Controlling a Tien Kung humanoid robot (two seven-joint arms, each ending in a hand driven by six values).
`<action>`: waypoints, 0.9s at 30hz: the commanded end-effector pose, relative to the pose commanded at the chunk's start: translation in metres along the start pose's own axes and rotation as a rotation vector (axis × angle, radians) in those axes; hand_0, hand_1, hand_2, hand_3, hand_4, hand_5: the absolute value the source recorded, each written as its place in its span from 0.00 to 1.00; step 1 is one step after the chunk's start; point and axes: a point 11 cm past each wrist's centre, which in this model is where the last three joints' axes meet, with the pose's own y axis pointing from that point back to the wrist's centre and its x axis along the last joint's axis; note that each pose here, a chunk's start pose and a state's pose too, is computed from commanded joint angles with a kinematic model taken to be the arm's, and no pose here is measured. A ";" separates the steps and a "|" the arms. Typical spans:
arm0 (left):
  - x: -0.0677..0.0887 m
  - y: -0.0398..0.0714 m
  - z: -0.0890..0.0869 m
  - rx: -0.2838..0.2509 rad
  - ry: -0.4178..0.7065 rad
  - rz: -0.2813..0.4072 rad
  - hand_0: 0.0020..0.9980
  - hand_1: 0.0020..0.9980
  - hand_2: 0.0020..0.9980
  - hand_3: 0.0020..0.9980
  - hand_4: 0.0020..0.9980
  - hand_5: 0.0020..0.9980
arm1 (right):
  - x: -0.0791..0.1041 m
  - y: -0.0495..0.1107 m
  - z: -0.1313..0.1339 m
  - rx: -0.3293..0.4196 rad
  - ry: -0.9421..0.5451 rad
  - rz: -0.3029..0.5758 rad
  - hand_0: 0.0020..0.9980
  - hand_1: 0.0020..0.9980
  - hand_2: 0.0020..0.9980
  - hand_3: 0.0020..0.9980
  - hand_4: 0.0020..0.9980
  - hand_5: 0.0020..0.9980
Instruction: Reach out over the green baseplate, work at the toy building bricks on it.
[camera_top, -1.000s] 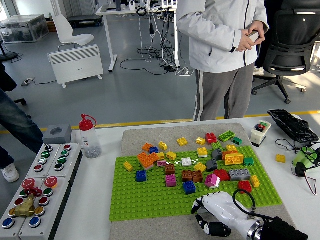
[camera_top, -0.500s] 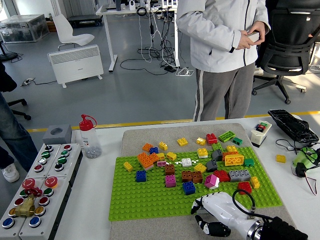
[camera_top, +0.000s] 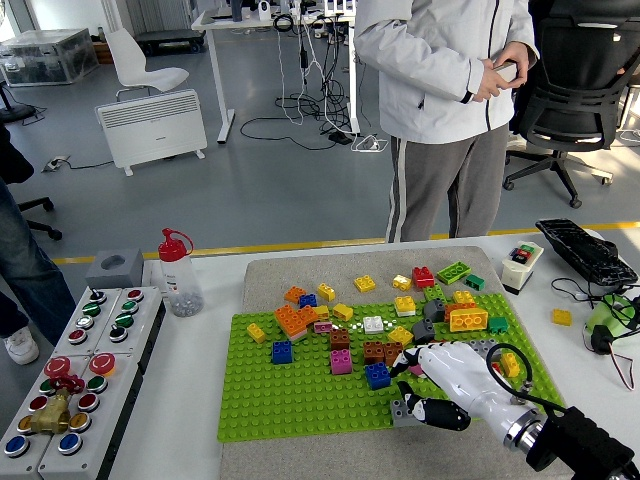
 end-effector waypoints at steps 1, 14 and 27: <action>0.000 0.000 0.000 0.000 0.000 0.000 0.67 0.69 0.66 0.61 0.35 1.00 | 0.002 -0.001 0.002 -0.010 0.005 0.007 0.64 0.68 0.68 0.69 0.45 0.21; -0.001 0.000 0.000 0.000 0.001 -0.003 0.68 0.69 0.66 0.61 0.35 1.00 | 0.014 -0.010 0.055 -0.243 0.126 0.040 0.69 0.73 0.78 0.79 0.61 0.15; -0.001 0.000 -0.001 0.003 0.000 -0.003 0.68 0.69 0.66 0.61 0.35 1.00 | 0.005 0.012 0.082 -0.317 0.225 -0.042 0.54 0.63 0.68 0.79 0.68 0.14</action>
